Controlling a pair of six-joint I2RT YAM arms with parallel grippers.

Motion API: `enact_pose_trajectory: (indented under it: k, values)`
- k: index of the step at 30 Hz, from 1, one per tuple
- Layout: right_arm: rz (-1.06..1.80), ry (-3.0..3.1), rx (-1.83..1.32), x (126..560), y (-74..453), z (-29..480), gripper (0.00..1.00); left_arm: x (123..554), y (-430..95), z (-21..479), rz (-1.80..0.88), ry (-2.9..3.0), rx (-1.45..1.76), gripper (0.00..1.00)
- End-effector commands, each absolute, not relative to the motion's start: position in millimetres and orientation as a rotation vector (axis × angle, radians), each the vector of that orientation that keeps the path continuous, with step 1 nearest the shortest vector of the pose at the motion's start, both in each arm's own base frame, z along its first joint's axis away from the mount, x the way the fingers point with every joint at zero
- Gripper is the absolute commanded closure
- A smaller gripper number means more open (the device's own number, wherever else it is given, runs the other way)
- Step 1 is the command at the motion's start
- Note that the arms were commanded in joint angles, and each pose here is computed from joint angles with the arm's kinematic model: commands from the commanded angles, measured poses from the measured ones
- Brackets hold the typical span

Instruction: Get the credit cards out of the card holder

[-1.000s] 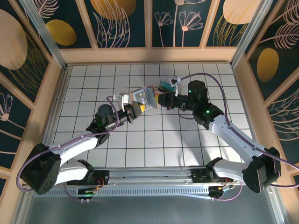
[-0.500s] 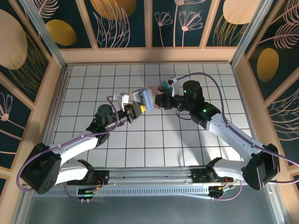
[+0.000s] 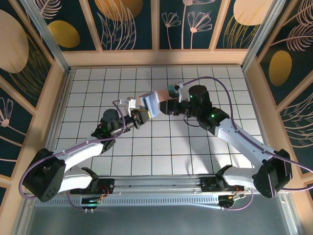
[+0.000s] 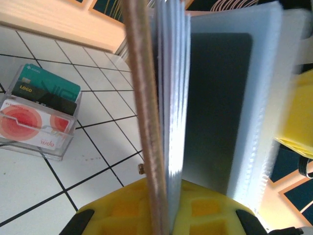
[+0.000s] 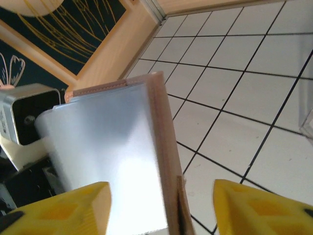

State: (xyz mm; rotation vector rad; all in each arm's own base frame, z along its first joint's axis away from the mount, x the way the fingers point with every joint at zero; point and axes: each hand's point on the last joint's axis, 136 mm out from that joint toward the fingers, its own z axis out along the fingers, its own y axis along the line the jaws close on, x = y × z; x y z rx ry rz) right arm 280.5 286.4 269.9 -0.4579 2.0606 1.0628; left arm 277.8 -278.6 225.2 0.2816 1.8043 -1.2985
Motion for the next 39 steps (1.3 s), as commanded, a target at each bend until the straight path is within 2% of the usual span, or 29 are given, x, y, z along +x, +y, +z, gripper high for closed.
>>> enact_pose_trajectory:
  k: [1,3,6,17,20,39]
  values:
    - [1.075,1.979,-0.503,272,288,287,0.33,286,-280,243,-1.295,1.761,0.27,1.0]
    - [1.056,1.974,-0.511,271,289,286,0.26,286,-281,243,-1.297,1.763,0.273,1.0]
    - [1.01,1.978,-0.525,272,291,282,0.21,286,-282,245,-1.302,1.761,0.28,1.0]
    - [0.848,2.048,-0.535,283,303,262,0.16,283,-283,247,-1.304,1.76,0.306,1.0]
    - [0.848,2.043,-0.551,283,308,262,0.05,282,-283,246,-1.303,1.767,0.306,1.0]
    - [0.787,2.1,-0.533,292,310,244,0.08,272,-288,253,-1.35,1.739,0.371,1.0]
